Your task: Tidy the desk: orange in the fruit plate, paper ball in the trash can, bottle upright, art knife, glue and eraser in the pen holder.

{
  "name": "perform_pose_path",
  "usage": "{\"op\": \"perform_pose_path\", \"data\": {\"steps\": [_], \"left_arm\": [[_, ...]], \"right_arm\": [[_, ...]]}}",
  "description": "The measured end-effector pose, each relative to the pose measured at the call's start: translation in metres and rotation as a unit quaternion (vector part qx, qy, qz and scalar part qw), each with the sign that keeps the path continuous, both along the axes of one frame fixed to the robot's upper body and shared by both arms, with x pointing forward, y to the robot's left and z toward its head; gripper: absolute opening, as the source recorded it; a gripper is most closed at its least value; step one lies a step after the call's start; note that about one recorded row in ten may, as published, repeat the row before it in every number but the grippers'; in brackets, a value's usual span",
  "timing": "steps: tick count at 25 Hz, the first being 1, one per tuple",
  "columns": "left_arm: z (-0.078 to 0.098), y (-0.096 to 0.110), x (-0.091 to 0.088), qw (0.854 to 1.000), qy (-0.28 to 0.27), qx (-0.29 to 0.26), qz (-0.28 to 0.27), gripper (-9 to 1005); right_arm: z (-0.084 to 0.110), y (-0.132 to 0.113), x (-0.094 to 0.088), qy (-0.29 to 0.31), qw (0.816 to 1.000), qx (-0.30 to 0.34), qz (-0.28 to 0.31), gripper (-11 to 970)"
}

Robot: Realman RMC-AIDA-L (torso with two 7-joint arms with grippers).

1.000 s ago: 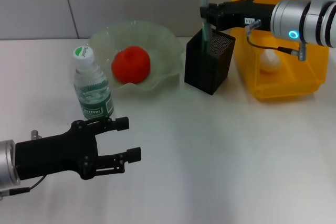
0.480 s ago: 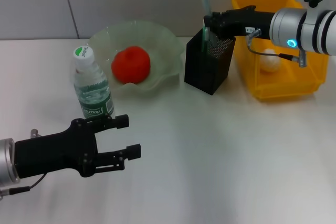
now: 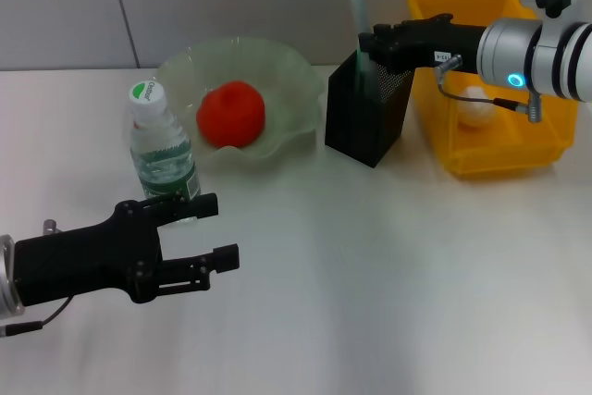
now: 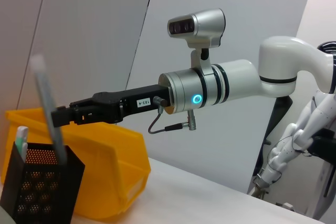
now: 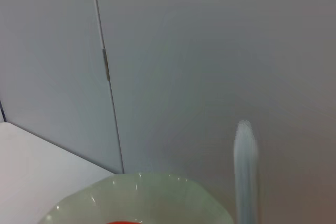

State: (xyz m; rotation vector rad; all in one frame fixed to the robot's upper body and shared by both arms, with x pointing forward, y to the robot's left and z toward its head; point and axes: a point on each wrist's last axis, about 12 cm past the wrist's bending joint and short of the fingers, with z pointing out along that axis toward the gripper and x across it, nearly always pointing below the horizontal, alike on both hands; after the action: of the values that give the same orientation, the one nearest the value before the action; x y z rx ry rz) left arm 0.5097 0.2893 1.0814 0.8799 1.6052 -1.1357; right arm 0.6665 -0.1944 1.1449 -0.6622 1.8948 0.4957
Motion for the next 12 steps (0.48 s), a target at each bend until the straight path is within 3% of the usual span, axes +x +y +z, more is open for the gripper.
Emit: {"op": "perform_pose_path", "data": {"steps": [12], "left_arm": [[0.002, 0.0002, -0.0011, 1.0, -0.002, -0.002, -0.003, 827]], "right_arm": [[0.0007, -0.0038, -0.0037, 0.002, 1.0, 0.008, 0.004, 560]]}}
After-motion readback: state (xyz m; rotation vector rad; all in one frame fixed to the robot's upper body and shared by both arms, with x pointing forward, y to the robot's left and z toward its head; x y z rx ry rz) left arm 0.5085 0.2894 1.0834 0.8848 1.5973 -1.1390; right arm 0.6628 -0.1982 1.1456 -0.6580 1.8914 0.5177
